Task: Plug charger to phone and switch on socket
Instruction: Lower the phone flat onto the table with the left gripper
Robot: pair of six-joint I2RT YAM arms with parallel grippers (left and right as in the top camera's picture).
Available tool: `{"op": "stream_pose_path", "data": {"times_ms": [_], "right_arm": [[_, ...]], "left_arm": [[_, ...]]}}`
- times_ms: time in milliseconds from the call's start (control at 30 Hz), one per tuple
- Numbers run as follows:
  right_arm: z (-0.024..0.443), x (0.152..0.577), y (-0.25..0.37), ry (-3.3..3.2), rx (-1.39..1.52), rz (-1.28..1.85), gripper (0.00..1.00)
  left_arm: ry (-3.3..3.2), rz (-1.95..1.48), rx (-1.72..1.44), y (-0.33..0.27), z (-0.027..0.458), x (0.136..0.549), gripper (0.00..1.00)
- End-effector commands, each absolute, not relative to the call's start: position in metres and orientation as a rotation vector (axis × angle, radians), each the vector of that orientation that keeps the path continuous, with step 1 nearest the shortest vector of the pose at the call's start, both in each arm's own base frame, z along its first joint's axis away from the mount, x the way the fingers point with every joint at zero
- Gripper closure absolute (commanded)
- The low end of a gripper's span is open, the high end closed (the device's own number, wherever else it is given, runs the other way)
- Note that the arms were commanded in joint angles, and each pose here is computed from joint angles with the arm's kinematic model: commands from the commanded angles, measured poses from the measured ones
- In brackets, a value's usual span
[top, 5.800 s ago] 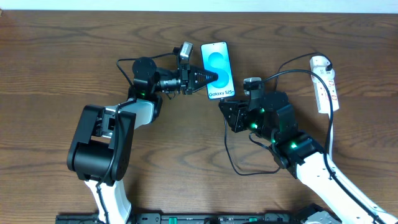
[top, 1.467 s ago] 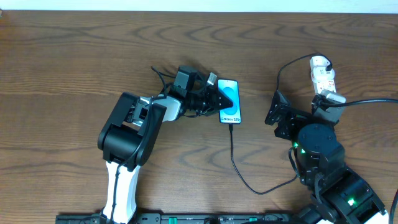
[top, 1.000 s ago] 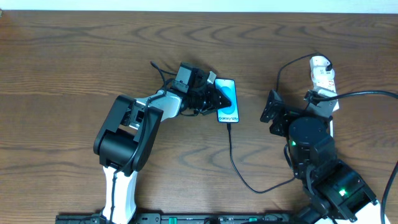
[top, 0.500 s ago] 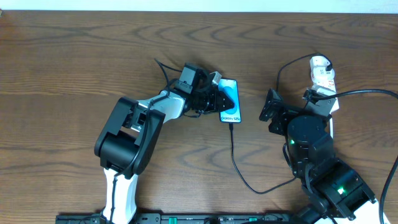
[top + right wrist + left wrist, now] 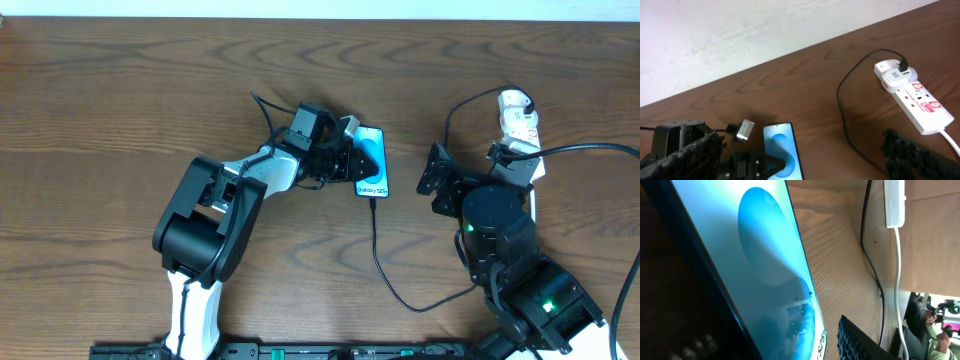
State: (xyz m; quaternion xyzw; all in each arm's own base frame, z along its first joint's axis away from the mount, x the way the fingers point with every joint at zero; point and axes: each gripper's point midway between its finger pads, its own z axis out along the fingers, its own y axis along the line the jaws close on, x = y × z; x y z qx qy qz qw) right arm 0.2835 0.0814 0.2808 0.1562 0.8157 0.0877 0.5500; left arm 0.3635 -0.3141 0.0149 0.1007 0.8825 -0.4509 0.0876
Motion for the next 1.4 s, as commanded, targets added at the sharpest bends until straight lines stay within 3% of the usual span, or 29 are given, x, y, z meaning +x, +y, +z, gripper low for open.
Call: {"op": "stream_pose_path", "data": {"times_ms": [0,1367], "right_arm": [[0.283,0.284,0.079,1.921,0.393,0.208,0.01],[0.282,0.284,0.078,1.924,0.393,0.205,0.01]], "left_arm": [[2.770,-1.118,0.218,-0.288,-0.041,0.357,0.51],[2.742,-0.971,0.204,-0.253,-0.046,0.385,0.50]]}}
